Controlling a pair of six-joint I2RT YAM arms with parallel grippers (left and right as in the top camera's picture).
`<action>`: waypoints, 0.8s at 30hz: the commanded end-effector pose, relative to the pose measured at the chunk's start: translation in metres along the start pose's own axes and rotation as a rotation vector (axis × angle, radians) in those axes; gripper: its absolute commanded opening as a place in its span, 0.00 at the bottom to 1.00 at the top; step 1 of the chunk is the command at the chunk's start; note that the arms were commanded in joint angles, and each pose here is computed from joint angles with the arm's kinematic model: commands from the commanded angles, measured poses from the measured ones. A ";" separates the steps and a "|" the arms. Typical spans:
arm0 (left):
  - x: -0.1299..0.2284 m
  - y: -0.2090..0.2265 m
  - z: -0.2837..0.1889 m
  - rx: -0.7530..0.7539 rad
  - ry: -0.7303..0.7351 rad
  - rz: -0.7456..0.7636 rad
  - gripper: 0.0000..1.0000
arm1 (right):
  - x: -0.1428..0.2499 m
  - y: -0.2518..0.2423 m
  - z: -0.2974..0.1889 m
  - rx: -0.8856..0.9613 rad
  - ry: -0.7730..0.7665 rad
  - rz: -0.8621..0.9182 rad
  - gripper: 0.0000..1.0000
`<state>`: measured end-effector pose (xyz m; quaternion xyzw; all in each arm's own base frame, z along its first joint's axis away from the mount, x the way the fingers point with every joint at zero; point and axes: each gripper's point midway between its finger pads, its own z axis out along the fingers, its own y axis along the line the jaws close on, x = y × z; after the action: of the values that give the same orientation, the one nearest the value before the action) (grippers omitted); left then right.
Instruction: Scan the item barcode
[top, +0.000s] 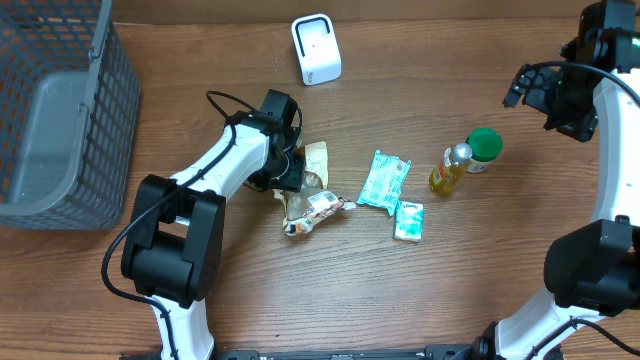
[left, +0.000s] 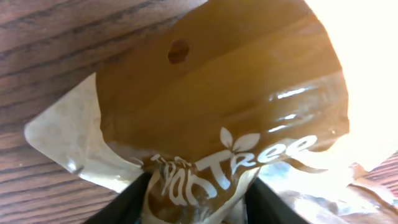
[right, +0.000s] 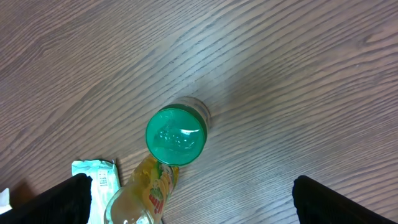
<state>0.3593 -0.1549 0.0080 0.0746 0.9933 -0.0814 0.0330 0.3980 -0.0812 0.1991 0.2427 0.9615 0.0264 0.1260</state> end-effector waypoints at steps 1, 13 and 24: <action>0.008 0.011 0.009 -0.027 0.027 -0.084 0.32 | -0.001 0.000 -0.006 0.000 -0.020 0.005 1.00; -0.017 -0.001 -0.080 0.032 -0.209 -0.126 0.08 | -0.001 0.000 -0.006 0.000 -0.020 0.005 1.00; -0.019 -0.007 -0.145 0.070 -0.371 -0.185 0.04 | -0.001 0.000 -0.006 0.000 -0.020 0.005 1.00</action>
<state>0.3680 -0.1447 0.1436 -0.0066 0.9725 -0.1293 0.1935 0.3980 -0.0812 0.1991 0.2427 0.9615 0.0264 0.1260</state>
